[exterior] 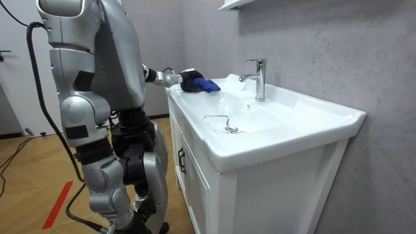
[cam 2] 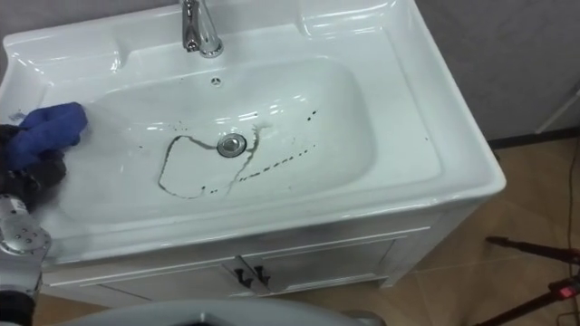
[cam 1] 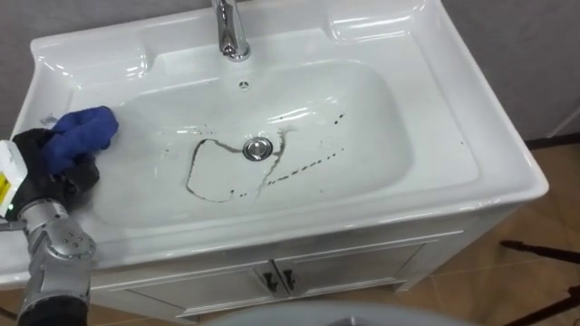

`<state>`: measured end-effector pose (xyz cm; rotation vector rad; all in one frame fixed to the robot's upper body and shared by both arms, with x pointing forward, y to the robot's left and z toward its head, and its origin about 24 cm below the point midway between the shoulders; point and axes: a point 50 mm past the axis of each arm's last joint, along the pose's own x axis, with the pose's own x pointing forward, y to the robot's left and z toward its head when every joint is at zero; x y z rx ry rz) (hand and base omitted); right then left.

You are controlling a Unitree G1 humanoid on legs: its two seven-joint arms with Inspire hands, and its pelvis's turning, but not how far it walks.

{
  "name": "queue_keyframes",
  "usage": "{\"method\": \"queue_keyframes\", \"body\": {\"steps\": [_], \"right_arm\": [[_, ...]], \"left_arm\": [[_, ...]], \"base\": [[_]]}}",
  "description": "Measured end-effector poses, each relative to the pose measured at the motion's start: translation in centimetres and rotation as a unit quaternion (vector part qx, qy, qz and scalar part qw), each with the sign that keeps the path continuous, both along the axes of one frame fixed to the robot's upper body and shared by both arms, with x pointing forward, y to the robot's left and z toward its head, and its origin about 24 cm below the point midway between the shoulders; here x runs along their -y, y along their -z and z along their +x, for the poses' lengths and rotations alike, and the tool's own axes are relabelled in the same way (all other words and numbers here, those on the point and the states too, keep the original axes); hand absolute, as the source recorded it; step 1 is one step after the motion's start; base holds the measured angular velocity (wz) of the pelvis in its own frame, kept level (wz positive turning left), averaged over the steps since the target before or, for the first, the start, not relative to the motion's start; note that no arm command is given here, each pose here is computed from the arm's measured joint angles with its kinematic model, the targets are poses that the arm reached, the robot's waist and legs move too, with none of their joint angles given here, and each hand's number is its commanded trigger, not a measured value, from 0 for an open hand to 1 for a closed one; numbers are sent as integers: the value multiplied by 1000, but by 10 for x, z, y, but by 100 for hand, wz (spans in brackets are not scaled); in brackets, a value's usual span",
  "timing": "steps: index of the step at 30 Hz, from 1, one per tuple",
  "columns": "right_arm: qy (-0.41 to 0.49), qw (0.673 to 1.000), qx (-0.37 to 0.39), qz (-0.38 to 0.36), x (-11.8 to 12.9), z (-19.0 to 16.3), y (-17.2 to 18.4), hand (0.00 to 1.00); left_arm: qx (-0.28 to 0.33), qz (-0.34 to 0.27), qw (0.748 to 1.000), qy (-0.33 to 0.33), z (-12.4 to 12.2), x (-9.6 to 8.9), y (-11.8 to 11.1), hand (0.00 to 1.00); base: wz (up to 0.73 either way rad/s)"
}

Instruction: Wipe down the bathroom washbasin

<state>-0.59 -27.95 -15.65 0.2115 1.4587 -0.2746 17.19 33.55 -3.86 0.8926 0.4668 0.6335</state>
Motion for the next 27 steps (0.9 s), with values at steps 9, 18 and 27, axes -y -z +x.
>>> {"method": "queue_keyframes", "body": {"steps": [9,18,27], "right_arm": [[-9,1000,4,-2,1,5,0,0],[-15,1000,4,-4,1,6,0,0],[-18,999,22,-15,1,13,0,0]], "left_arm": [[-5,-7,1000,2,2,0,0,100],[-4,-10,1000,8,9,1,-8,100],[4,-2,999,42,25,13,-23,100]], "base": [[0],[1],[14]]}}
